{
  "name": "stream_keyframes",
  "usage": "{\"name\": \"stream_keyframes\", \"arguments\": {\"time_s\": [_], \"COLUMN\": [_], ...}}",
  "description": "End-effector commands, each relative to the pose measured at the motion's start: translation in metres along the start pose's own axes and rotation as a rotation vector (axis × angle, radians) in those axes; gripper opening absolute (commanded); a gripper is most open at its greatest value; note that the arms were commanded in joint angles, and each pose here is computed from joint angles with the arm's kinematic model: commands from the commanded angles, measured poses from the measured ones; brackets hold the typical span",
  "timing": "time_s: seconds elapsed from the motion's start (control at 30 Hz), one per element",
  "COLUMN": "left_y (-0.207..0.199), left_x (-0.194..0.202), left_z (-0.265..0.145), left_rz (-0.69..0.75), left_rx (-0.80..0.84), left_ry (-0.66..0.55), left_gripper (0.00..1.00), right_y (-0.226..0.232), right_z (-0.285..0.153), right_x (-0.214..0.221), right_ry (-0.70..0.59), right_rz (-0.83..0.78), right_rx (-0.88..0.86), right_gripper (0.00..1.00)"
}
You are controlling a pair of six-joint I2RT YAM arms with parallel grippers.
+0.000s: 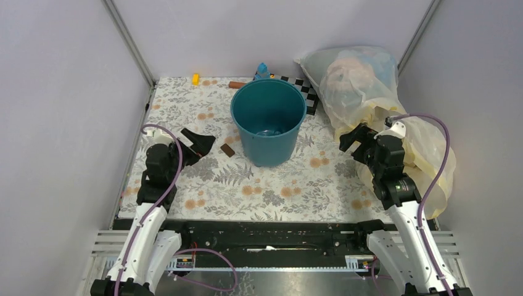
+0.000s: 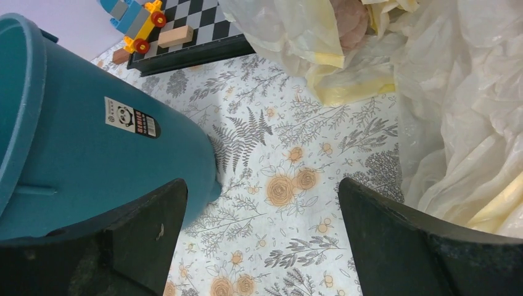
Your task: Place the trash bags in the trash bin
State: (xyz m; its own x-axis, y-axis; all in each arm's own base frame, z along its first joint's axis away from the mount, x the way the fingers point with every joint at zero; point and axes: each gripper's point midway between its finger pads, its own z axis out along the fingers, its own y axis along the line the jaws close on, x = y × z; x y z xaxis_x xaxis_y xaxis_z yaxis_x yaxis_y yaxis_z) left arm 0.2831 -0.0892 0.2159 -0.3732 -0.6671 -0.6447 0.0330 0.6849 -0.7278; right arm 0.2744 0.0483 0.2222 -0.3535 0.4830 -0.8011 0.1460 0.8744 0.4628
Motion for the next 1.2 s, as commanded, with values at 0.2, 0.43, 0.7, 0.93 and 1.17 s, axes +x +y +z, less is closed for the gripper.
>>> {"name": "stream_keyframes", "arguments": {"time_s": [0.2, 0.43, 0.7, 0.93, 1.17], "left_y": [-0.006, 0.011, 0.036, 0.05, 0.054], "left_x": [0.017, 0.036, 0.061, 0.073, 0.079], "left_z": [-0.008, -0.002, 0.008, 0.013, 0.012], "left_rz": [0.023, 0.025, 0.026, 0.074, 0.11], "left_rx": [0.112, 0.094, 0.077, 0.076, 0.086], "left_ry": [0.012, 0.059, 0.101, 0.114, 0.13], "left_gripper": [0.99, 0.99, 0.98, 0.96, 0.95], "right_y": [-0.013, -0.032, -0.077, -0.078, -0.052], "right_z": [0.02, 0.046, 0.043, 0.064, 0.097], "right_x": [0.003, -0.022, -0.051, -0.069, -0.1], "right_ry": [0.009, -0.009, -0.105, -0.116, -0.135], "right_rz": [0.0, -0.01, -0.001, 0.037, 0.062], "right_rx": [0.082, 0.217, 0.414, 0.383, 0.302], "right_gripper": [1.0, 0.93, 0.72, 0.56, 0.38]}}
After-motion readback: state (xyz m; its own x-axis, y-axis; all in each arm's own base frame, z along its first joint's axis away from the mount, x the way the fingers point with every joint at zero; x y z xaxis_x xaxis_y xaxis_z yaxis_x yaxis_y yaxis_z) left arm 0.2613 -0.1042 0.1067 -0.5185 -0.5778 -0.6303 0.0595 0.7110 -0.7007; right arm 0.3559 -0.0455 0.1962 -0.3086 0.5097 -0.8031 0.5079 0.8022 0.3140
